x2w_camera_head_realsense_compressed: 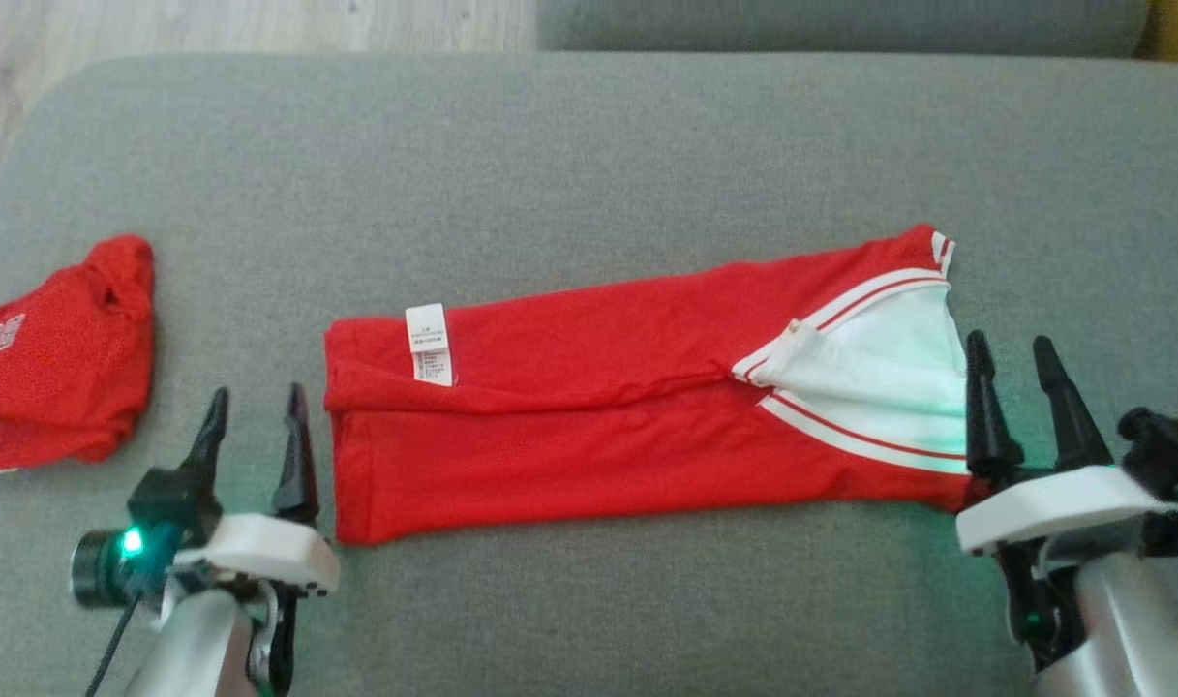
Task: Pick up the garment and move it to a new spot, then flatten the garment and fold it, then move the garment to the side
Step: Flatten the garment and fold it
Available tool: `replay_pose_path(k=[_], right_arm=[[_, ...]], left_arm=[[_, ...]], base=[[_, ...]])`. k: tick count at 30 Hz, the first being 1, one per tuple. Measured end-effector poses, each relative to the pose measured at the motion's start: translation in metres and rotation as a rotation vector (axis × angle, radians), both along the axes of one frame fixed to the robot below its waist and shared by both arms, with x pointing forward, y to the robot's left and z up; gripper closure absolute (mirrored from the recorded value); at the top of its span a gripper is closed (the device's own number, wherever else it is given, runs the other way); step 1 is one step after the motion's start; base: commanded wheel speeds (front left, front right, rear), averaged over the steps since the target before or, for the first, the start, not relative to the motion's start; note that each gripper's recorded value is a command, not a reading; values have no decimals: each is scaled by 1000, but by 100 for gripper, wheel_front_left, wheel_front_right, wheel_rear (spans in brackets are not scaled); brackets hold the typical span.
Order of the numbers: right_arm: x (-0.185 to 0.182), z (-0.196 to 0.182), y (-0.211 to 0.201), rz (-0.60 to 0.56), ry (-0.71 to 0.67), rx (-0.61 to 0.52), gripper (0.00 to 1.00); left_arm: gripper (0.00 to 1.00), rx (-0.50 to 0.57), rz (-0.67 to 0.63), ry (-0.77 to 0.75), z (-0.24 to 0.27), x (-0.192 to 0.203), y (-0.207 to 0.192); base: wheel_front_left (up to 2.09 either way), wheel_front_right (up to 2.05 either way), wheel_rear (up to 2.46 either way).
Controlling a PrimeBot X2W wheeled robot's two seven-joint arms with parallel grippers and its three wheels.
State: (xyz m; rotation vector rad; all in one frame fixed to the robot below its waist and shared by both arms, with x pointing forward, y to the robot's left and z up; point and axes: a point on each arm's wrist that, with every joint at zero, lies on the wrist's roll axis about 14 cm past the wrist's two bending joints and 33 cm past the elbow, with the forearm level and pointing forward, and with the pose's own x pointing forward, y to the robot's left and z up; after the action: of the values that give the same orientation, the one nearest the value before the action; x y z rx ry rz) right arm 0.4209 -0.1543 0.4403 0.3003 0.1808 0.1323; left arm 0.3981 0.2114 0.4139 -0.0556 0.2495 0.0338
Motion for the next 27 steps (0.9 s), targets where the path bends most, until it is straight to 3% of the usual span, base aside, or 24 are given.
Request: replay_pose_path(k=[5,13,18,27], right_arm=[[-6,7,5,14,-54,-97,0],[-22,-9,7,-8,2,-88,0],[-26,-25,11,9,52,-110,0],[17,-30,11,43,103,-190,0]], left_arm=[[0,-22,67,-57,14,-19,2],[0,-59,68,-50,8,-59,-11],[0,-60,52,-50,7,-62,-15],[0,-68,24,7,-10,-63,-21]], base=[[0,0,0],[0,0,0],[0,0,0],[0,0,0]])
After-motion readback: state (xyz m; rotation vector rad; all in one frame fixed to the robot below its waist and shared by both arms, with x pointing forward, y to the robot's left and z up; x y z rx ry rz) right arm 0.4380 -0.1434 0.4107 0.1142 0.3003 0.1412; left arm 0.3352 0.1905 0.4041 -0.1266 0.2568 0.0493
